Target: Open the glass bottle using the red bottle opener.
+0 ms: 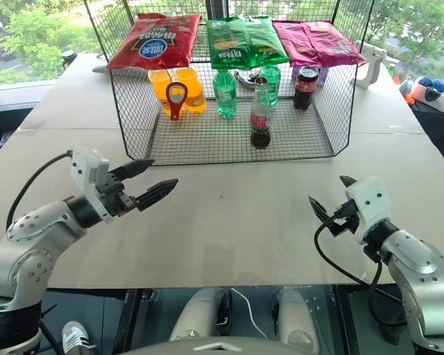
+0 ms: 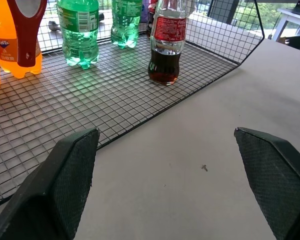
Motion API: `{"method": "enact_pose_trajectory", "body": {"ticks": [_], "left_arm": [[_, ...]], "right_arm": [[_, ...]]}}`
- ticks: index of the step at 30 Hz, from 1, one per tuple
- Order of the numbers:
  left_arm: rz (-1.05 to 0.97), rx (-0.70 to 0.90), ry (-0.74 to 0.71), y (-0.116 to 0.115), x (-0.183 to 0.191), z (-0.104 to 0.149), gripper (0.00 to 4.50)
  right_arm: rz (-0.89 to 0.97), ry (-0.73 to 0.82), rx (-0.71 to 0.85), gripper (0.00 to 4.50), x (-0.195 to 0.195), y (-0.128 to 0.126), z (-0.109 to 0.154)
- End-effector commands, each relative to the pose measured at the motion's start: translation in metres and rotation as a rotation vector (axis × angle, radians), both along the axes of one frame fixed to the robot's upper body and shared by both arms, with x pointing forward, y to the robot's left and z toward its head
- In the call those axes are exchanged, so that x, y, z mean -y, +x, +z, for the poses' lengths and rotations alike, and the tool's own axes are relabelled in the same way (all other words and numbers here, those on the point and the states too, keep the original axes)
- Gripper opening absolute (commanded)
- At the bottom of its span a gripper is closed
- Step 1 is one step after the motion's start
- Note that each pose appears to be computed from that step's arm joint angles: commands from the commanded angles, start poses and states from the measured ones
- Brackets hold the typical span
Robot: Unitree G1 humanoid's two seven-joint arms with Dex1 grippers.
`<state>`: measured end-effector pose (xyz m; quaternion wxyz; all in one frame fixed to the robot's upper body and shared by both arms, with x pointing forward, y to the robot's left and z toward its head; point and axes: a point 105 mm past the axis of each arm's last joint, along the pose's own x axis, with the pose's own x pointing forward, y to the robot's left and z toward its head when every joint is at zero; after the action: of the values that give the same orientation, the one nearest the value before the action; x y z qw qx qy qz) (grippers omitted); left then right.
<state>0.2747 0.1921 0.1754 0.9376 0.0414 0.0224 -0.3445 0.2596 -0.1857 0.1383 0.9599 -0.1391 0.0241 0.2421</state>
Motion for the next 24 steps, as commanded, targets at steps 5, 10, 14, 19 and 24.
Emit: {"method": "enact_pose_trajectory", "body": {"ticks": [5, 10, 14, 19, 24], "left_arm": [[-0.002, 0.056, -0.020, 0.004, 0.005, 0.014, 4.47], [0.035, 0.090, -0.053, 0.015, 0.004, 0.022, 4.47], [0.065, 0.139, -0.076, 0.026, -0.001, 0.035, 4.47], [0.071, 0.179, -0.068, 0.037, -0.004, 0.048, 4.47], [0.065, 0.195, -0.057, 0.045, -0.001, 0.058, 4.47]], "right_arm": [[0.006, 0.040, 0.144, 4.45, -0.011, 0.001, 0.023], [0.206, 0.193, 0.305, 4.45, -0.047, -0.007, 0.067], [0.299, 0.253, 0.423, 4.45, -0.067, -0.011, 0.100], [0.401, 0.350, 0.509, 4.45, -0.080, -0.017, 0.127], [0.433, 0.350, 0.529, 4.45, -0.086, -0.018, 0.133]]}}
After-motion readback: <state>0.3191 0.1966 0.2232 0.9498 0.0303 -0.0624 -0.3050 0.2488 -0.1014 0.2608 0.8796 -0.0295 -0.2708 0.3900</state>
